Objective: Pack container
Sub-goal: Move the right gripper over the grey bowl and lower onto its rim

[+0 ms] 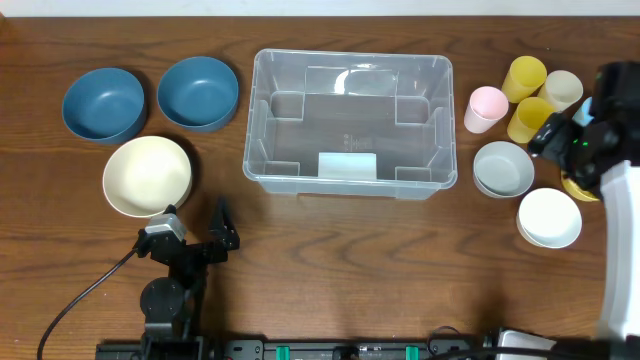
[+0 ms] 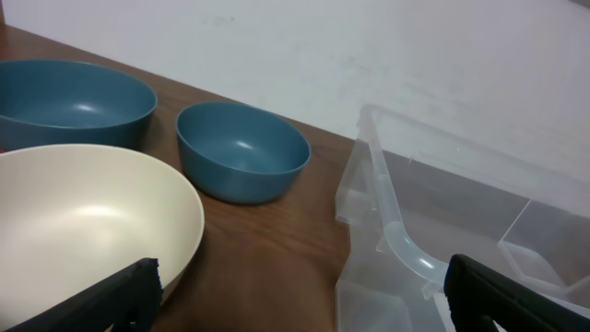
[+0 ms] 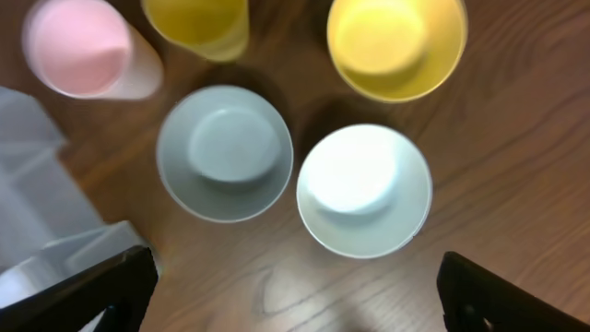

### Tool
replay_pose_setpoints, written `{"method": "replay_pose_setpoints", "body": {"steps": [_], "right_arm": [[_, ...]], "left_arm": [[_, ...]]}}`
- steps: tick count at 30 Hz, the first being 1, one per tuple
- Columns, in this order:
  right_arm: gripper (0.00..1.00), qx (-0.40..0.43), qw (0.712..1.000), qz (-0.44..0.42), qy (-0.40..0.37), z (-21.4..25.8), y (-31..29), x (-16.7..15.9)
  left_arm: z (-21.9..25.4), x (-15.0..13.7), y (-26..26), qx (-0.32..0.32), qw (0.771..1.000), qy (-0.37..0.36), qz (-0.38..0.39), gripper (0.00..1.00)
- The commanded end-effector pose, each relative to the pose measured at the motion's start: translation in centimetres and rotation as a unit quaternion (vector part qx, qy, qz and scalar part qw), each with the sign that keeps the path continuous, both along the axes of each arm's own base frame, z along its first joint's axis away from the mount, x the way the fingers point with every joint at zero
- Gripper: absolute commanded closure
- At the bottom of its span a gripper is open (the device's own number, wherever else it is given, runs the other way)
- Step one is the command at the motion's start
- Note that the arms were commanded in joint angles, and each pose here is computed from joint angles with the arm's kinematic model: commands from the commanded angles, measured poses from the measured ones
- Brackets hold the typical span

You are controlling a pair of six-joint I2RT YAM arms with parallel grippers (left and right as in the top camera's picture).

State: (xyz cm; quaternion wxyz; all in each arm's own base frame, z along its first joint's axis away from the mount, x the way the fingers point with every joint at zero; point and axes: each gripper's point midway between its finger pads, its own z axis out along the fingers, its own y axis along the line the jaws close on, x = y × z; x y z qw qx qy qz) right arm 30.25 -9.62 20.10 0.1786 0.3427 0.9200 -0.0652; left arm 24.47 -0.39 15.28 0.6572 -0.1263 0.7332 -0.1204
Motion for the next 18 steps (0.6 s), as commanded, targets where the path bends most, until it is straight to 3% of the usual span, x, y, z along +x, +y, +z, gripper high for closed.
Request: {"method": "replay_pose_setpoints", "body": {"steps": [1,4,6,12,18], "right_arm": [[0.01,0.019,1.000,0.008,0.014,-2.7,0.4,0.2],[0.01,0.045,0.993,0.105,-0.022,-3.8,2.2,2.6],[0.01,0.042,0.991,0.124,-0.041,-3.7,2.3,3.6],[0.01,0.030,0.992,0.111,-0.057,-4.2,1.8,4.4],[0.02,0.036,0.999,0.035,-0.009,-6.9,1.1,1.7]], "left_arm": [[-1.7,-0.1,0.5,0.011,1.000,0.025,0.013,0.02],[-1.7,-0.1,0.5,0.011,1.000,0.025,0.013,0.02],[-1.7,-0.1,0.5,0.011,1.000,0.025,0.013,0.02],[-1.7,-0.1,0.5,0.011,1.000,0.025,0.013,0.02],[-1.7,-0.1,0.5,0.011,1.000,0.025,0.013,0.02]]}}
